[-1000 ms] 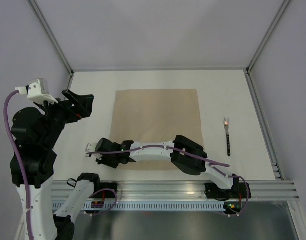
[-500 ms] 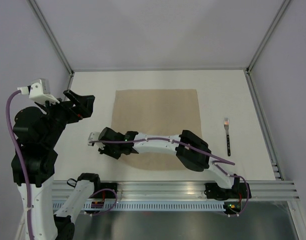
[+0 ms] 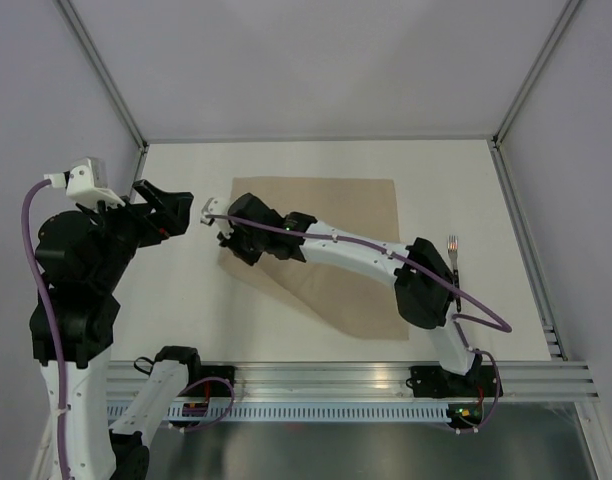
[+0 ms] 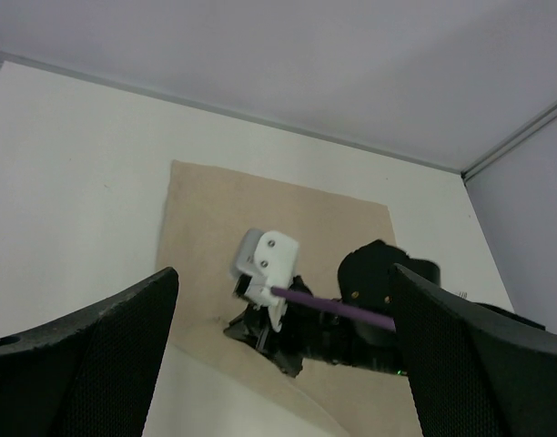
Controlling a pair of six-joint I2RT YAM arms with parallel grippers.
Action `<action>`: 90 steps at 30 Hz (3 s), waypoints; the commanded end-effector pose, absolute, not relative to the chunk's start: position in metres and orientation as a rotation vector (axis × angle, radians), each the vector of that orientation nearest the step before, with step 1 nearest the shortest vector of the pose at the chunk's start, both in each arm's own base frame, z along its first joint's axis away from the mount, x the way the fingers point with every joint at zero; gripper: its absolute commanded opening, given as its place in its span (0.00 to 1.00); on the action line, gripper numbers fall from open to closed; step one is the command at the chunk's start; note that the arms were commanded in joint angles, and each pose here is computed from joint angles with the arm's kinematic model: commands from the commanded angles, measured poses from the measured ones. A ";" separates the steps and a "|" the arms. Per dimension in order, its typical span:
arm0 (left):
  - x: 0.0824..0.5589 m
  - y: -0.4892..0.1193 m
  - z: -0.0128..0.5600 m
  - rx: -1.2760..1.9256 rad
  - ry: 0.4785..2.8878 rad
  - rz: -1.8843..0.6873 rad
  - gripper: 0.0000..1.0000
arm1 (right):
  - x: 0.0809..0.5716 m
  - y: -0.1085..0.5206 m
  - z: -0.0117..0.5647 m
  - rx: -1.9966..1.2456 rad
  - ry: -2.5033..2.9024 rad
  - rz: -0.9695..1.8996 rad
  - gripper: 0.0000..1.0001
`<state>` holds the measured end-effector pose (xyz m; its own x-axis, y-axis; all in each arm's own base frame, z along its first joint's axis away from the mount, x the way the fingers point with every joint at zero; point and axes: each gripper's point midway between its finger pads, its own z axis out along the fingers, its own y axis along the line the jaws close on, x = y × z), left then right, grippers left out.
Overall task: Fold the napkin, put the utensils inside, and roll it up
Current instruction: Fold the napkin
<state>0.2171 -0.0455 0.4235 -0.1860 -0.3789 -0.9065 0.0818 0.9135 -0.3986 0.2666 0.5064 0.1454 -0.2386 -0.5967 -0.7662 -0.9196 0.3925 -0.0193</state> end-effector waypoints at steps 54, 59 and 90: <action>0.233 -0.056 0.405 -0.220 1.730 -0.480 1.00 | 0.472 0.239 0.165 -0.653 2.149 0.297 0.00; 0.234 -0.056 0.404 -0.220 1.730 -0.480 1.00 | 0.479 0.231 0.165 -0.633 2.153 0.291 0.01; 0.236 -0.056 0.403 -0.217 1.735 -0.477 1.00 | 0.509 0.195 0.161 -0.531 2.174 0.262 0.00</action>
<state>0.2315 -0.0517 0.3960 -0.2380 -0.3851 -0.8916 0.0856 0.9061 -0.4142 0.4956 0.1958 0.1487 -0.5653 -0.3073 -0.7655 -0.4781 0.8783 0.0005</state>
